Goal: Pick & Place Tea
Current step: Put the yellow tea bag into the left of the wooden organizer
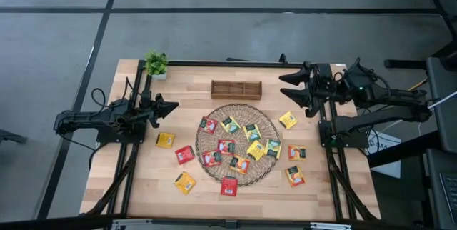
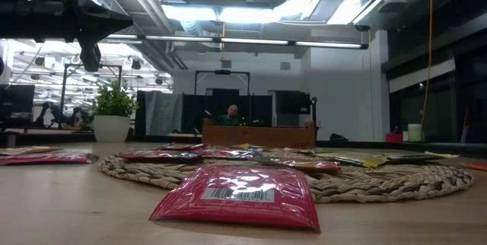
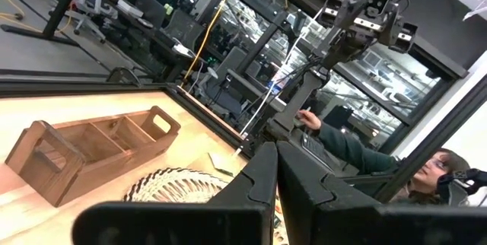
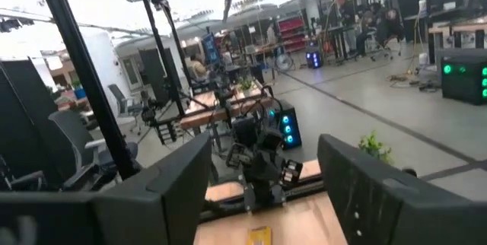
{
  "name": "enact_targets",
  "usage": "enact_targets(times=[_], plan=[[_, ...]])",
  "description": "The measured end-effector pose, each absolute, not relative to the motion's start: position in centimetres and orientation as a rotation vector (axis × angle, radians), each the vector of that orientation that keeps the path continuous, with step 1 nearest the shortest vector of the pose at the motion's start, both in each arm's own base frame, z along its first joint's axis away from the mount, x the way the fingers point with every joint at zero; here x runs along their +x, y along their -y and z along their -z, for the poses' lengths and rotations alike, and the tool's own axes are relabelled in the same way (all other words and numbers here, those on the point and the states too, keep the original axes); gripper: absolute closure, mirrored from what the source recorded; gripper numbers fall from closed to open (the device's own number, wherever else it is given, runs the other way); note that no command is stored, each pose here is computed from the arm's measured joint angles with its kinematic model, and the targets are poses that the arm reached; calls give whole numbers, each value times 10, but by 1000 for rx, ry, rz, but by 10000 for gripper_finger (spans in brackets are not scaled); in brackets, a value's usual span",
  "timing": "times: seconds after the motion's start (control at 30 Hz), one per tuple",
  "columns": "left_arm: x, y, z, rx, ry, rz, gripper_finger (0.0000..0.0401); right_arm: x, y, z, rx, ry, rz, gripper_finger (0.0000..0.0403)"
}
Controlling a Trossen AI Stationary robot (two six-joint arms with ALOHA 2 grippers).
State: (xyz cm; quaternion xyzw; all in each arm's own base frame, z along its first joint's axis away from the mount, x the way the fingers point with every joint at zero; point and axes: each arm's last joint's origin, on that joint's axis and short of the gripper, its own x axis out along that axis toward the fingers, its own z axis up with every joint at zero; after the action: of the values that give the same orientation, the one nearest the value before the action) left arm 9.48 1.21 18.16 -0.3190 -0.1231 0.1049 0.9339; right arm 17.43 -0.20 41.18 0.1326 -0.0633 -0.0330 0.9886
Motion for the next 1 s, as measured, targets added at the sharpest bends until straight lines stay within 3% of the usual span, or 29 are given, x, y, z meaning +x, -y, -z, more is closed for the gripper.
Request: enact_targets(times=[0.43,0.7,1.0], plan=[[95,-12,-182,-678,254,-209,393,180,12,-379,356,-178,196,167],[95,-12,-182,-677,254,-209,393,184,23,-347,406,-471,312,167],[95,-12,-182,-677,254,-209,393,200,30,-327,446,-629,283,167]])
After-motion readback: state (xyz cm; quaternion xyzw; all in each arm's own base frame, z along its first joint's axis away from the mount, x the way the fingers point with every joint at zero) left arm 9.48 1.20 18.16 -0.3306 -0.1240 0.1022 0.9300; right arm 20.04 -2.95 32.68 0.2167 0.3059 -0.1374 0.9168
